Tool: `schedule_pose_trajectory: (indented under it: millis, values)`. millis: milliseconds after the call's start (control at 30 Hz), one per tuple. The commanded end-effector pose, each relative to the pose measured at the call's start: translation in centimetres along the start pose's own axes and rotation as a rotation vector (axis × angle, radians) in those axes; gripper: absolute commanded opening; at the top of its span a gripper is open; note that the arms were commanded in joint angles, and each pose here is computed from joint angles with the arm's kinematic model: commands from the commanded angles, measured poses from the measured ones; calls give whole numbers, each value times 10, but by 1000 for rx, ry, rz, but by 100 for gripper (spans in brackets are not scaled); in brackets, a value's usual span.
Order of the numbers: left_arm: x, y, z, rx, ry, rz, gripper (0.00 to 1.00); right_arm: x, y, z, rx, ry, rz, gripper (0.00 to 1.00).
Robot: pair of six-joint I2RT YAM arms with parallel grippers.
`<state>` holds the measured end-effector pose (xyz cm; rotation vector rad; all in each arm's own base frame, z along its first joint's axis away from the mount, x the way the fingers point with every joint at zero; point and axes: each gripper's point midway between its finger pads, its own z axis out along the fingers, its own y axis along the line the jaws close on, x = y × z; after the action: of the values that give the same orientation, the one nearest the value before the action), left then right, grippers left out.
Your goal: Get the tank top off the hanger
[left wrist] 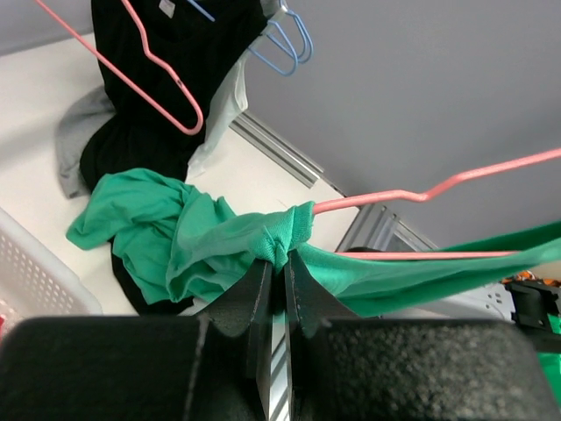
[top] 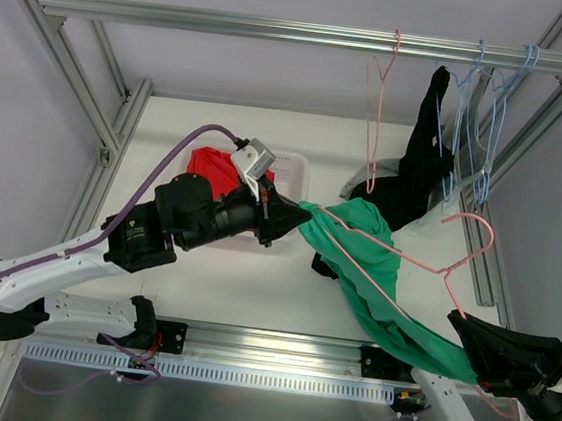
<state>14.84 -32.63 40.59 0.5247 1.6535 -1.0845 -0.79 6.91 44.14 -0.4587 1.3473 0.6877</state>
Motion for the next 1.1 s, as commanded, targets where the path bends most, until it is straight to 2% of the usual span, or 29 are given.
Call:
schedule_pose_trajectory:
  millis: [0, 67, 100, 233, 300, 433, 767, 900, 933, 1000, 1033, 1067]
  values:
    - [9, 19, -5, -29, -32, -19, 0, -66, 7, -16, -7, -332, -47, 0]
    - [15, 11, -6, 35, -45, -24, 0, -74, 0, -12, 20, -395, -46, 0]
    - [35, 14, -3, 53, -6, -24, 0, -77, -1, -9, 18, -410, -42, 0]
    - [58, -22, -4, 309, 0, -57, 0, -93, -6, 0, 28, -483, -52, 0]
    - [65, -27, 0, 355, -9, -71, 0, -97, -10, 3, 41, -505, -56, 0]
    - [80, -26, 9, 361, 21, -124, 0, -115, -18, 4, 83, -573, -44, 0]
    - [109, -27, 16, 393, 103, -124, 0, -105, -31, 33, 95, -550, -3, 0]
    - [128, -39, 10, 496, 186, -92, 0, -99, -38, 48, 84, -587, 51, 0]
    - [140, -47, 4, 560, 238, -85, 0, -113, -34, 45, 59, -665, 45, 0]
    - [159, -54, -3, 618, 297, -69, 0, -104, -42, 63, 39, -696, 110, 0]
    - [167, -57, -6, 642, 325, -68, 0, -123, -37, 55, 6, -809, 106, 0]
    - [180, -58, -8, 667, 371, -72, 0, -126, -39, 59, -9, -848, 124, 0]
